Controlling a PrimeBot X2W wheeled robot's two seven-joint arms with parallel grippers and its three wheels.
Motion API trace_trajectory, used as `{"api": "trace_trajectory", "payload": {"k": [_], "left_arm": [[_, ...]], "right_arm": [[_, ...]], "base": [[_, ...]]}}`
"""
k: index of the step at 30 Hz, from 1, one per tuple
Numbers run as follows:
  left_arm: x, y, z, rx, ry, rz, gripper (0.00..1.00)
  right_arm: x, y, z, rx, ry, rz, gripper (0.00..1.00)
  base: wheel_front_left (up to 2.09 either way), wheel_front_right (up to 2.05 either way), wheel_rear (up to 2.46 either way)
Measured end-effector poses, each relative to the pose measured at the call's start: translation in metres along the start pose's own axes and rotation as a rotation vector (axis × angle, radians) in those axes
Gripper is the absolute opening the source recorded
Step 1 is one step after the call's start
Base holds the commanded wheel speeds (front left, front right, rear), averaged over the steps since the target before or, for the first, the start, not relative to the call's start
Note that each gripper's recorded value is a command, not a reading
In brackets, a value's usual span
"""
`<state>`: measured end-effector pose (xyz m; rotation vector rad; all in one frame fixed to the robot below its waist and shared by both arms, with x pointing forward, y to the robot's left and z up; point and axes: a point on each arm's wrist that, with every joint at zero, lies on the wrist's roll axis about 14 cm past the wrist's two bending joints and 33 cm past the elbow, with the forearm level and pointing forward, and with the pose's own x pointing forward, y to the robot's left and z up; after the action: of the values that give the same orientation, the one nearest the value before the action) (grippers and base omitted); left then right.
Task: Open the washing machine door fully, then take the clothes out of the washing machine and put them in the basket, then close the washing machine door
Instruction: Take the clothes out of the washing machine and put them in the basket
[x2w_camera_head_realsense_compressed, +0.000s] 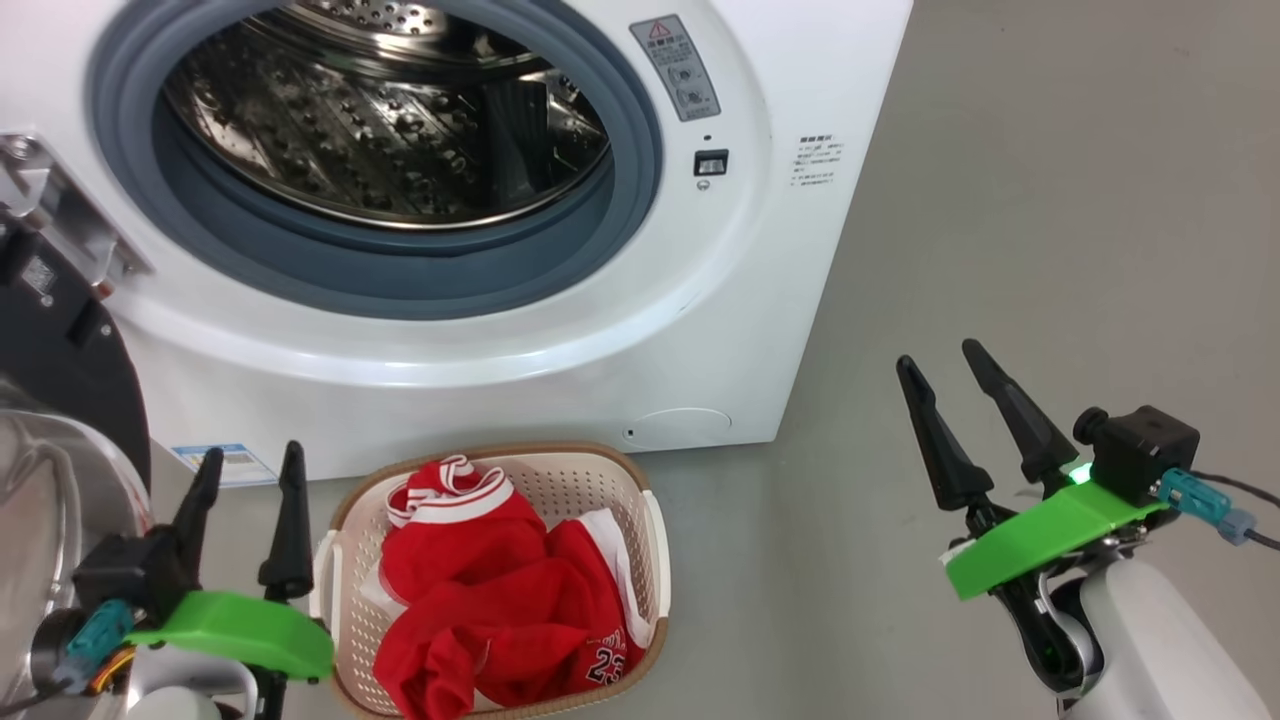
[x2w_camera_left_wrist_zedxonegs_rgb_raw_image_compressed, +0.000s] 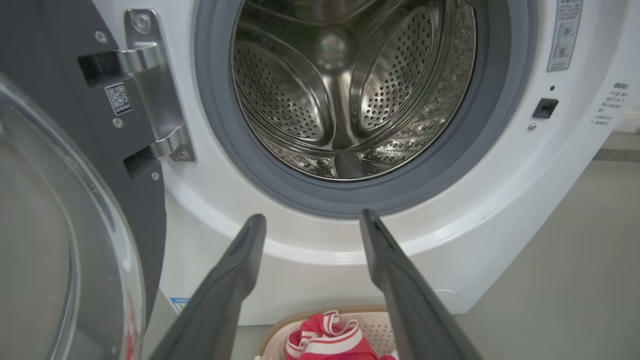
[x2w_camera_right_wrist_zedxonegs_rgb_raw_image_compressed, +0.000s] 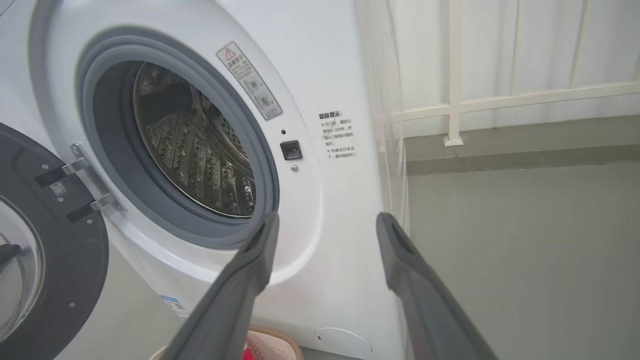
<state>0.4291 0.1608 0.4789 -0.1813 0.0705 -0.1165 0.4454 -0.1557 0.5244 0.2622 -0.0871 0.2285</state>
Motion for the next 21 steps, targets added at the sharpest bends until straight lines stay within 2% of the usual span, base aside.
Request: {"api": "trace_trajectory", "payload": {"k": [8,21], "left_arm": [[-0.019,0.001,0.026,-0.007,-0.069,0.024,1.00],[-0.032,0.002,0.034,-0.052,-0.084,0.044,1.00]], "right_arm": [[-0.004,0.004,0.004,-0.001,-0.008,0.008,1.00],[-0.003,0.005,0.009,-0.005,-0.021,0.012,1.00]], "base": [[0.00,0.00,0.00],[0.00,0.00,0.00]]}}
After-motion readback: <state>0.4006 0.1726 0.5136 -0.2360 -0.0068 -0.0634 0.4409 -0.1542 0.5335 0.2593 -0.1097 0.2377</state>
